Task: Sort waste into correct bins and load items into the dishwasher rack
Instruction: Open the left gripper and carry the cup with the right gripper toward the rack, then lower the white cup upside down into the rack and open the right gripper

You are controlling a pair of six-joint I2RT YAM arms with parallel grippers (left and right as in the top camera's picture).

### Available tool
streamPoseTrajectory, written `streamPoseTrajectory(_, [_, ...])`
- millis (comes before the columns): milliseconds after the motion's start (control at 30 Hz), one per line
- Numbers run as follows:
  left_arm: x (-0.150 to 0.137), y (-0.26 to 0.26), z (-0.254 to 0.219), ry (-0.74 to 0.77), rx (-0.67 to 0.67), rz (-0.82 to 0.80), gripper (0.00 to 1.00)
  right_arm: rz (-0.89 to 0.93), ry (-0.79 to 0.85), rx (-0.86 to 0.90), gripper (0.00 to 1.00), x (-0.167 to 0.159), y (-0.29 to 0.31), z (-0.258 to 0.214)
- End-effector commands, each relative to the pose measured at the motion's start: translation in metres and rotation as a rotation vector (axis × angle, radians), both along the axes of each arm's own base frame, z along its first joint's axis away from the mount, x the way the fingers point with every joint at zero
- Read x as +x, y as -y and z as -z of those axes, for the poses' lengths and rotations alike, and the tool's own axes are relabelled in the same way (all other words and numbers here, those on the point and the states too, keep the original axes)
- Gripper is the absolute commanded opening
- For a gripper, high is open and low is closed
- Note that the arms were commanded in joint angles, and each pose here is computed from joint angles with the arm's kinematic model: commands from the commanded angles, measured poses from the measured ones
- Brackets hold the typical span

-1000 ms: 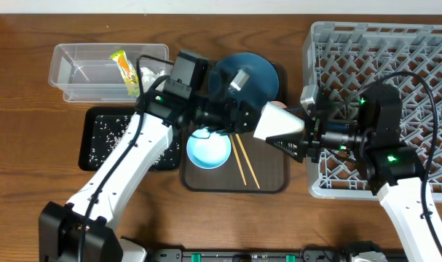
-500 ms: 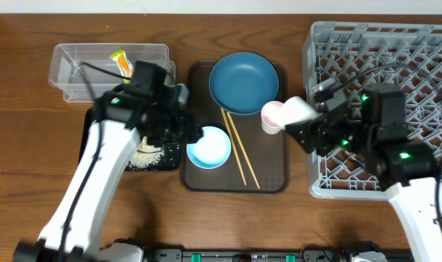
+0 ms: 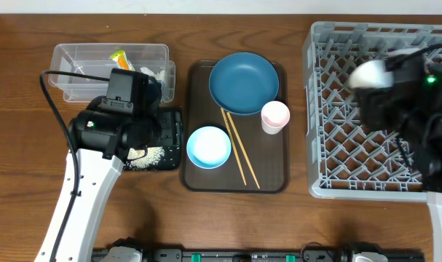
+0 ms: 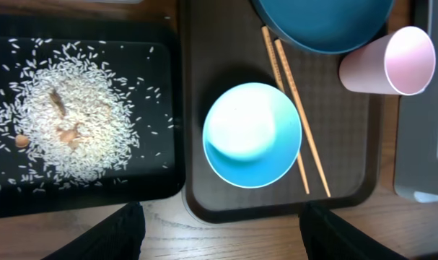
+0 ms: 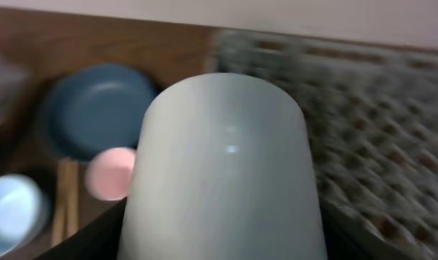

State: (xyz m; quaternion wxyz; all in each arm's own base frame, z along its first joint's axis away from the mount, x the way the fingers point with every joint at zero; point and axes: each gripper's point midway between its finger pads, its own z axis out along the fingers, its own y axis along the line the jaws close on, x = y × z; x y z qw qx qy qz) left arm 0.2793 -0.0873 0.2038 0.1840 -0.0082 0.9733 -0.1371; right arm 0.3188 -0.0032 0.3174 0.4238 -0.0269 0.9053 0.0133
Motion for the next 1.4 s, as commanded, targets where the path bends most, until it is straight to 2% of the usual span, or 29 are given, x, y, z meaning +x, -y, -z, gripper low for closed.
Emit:
streamPoseTrajectory(0, [0.0, -0.006, -0.001, 0.009, 0.027, -0.003, 0.71, 0.209, -0.019, -0.049, 0.01, -0.001, 0.05, -0.004])
streamPoseTrajectory(367, [0.0, -0.005, -0.001, 0.008, 0.026, -0.002, 0.71, 0.502, -0.305, 0.041, 0.01, -0.009, 0.138, 0.036])
streamPoseTrajectory(667, [0.0, -0.005, -0.001, 0.008, 0.026, -0.002, 0.71, 0.786, -0.354, 0.169, 0.01, -0.003, 0.222, 0.061])
streamPoseTrajectory(833, [0.0, -0.005, -0.001, 0.008, 0.026, -0.002, 0.71, 0.921, -0.452, 0.256, 0.01, -0.02, 0.258, 0.099])
streamPoseTrajectory(1100, [0.0, -0.005, -0.001, 0.008, 0.026, -0.002, 0.71, 1.011, -0.591, 0.336, 0.01, -0.045, 0.286, 0.146])
streamPoseTrajectory(1367, [0.0, -0.005, -0.001, 0.008, 0.026, -0.002, 0.71, 1.025, -0.697, 0.409, 0.01, -0.054, 0.291, 0.184])
